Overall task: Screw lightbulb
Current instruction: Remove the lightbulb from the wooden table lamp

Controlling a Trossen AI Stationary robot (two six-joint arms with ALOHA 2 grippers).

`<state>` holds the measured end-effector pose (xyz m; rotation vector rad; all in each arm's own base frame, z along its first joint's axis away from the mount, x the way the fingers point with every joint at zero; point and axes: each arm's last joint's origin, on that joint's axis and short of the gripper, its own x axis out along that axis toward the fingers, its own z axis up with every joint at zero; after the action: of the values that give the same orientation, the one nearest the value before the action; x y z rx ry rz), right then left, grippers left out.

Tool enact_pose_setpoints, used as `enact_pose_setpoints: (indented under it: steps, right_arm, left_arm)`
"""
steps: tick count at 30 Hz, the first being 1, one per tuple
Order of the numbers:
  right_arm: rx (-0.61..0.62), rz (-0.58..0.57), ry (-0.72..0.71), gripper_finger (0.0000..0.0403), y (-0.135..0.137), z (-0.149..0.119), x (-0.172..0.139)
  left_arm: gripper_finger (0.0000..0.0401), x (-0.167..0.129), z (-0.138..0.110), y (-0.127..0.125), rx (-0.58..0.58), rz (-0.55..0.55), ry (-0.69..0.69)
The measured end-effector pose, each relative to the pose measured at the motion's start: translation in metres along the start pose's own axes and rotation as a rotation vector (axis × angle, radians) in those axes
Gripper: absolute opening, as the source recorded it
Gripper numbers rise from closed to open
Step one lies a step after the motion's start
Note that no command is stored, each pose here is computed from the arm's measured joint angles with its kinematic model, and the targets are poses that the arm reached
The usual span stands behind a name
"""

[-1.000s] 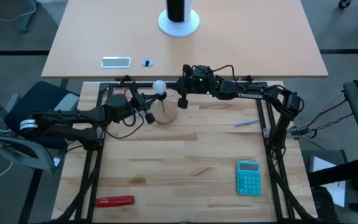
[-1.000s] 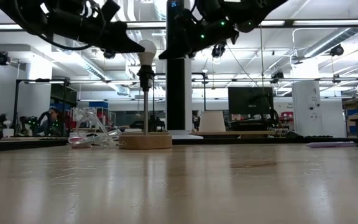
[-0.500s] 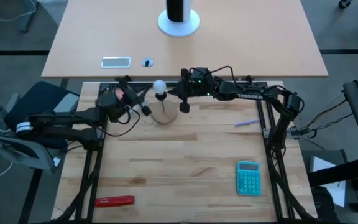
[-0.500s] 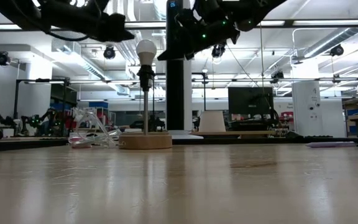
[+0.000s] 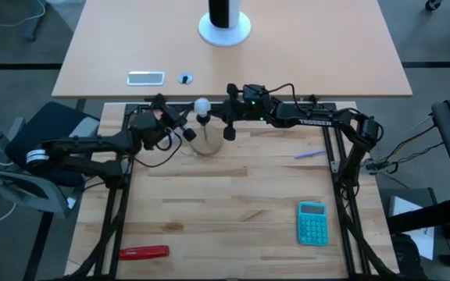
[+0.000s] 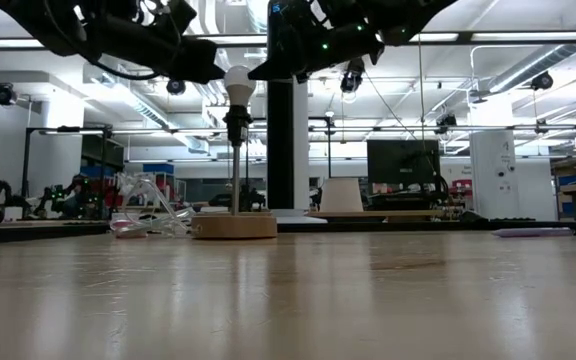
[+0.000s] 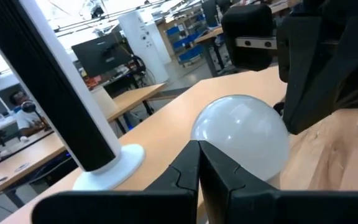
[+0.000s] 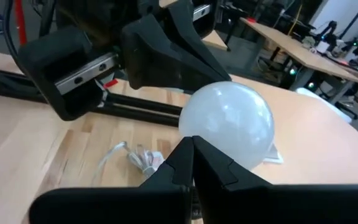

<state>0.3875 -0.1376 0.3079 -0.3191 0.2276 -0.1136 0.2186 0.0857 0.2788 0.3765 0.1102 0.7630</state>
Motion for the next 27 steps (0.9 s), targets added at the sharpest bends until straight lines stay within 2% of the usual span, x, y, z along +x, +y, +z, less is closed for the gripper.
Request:
enact_pose_setpoints:
  steps: [8, 16, 20, 27]
  right_arm:
    - [0.018, -0.007, 0.026, 0.0002, 0.000, -0.002, 0.000]
    - [0.022, -0.065, 0.078, 0.0002, -0.001, -0.007, 0.001]
    - [0.022, -0.058, 0.079, 0.0002, -0.001, -0.007, 0.001]
    - [0.002, -0.026, 0.110, 0.0002, 0.001, -0.009, -0.001]
  left_arm:
    - [0.0000, -0.003, 0.004, 0.000, -0.036, -0.048, 0.011]
    - [0.0000, -0.008, 0.002, -0.009, -0.049, -0.163, 0.029]
    - [0.0000, -0.011, 0.005, -0.012, -0.052, -0.177, 0.015]
    - [0.0000, -0.015, 0.014, -0.004, -0.031, -0.141, -0.054]
